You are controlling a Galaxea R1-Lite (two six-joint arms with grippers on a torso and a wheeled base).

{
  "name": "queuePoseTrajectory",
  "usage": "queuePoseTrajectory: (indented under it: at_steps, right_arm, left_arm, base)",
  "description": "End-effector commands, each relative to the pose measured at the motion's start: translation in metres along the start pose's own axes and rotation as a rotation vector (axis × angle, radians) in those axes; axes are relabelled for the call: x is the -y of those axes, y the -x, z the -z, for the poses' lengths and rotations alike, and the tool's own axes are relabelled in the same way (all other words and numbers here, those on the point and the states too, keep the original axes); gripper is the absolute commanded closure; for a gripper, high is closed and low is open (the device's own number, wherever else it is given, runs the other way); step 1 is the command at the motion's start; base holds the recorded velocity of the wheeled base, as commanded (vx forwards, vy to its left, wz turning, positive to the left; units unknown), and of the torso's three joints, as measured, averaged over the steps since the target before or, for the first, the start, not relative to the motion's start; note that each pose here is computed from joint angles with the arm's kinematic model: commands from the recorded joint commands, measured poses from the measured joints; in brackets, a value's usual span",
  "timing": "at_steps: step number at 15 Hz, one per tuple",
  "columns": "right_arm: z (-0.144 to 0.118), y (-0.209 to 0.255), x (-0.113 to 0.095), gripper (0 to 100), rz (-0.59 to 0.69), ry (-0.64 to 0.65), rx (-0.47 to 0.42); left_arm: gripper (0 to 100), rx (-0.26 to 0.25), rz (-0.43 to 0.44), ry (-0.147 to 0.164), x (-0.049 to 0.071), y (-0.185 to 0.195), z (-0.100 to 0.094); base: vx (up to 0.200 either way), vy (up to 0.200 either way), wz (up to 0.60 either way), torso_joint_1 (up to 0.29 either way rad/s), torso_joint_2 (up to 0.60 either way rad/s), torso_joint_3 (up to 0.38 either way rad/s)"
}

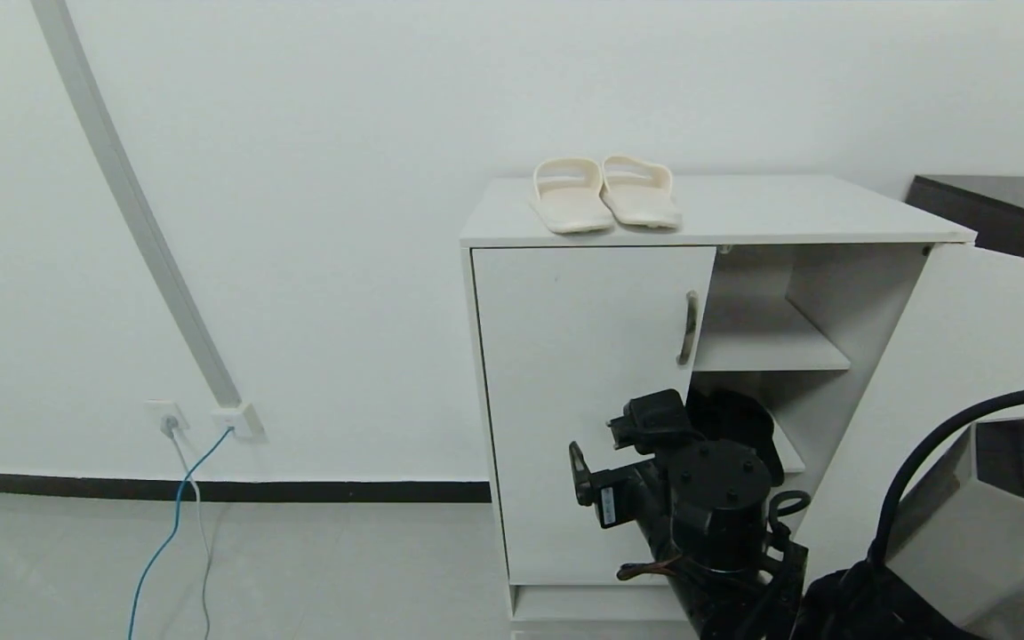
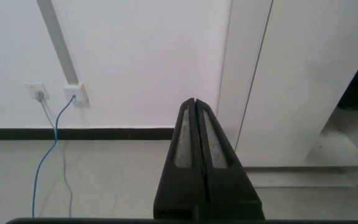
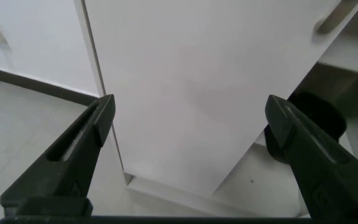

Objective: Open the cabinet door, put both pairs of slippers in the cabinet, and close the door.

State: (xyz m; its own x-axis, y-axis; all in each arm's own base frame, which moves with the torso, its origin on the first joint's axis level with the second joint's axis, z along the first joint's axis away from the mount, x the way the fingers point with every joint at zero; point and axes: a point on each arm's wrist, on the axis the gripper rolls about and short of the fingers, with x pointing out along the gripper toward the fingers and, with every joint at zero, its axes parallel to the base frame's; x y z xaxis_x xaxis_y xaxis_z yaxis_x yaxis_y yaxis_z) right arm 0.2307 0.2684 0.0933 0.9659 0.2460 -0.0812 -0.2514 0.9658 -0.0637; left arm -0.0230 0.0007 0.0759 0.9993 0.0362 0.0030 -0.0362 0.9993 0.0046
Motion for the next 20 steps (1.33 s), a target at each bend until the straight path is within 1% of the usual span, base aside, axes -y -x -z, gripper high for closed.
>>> queuePoseTrajectory:
  at_steps: [1,11,13,20]
  right_arm:
    - [0.0,0.0,0.0,0,-0.001,0.0,0.001]
    - [0.005,0.001,-0.001,0,-0.006,0.013,-0.015]
    - [0.008,0.001,-0.005,0,-0.013,0.018,-0.021]
    - [0.01,0.0,-0.005,0,-0.017,0.027,-0.023]
  left_arm:
    - [100,-0.001,-0.001,0.0,0.0,0.0,0.0]
    - [100,-0.001,0.002,0.0,0.0,0.0,0.0]
    - [100,-0.001,0.001,0.0,0.0,0.0,0.0]
    - [100,-0.001,-0.001,0.0,0.0,0.0,0.0]
  base:
    - [0.0,0.0,0.0,0.139,-0.47,-0.344]
    - [0.0,0.0,0.0,0.169,-0.49,-0.32]
    - [0.0,0.0,0.0,0.208,-0.52,-0.32]
    - [0.0,0.0,0.0,0.244,-0.57,-0.329]
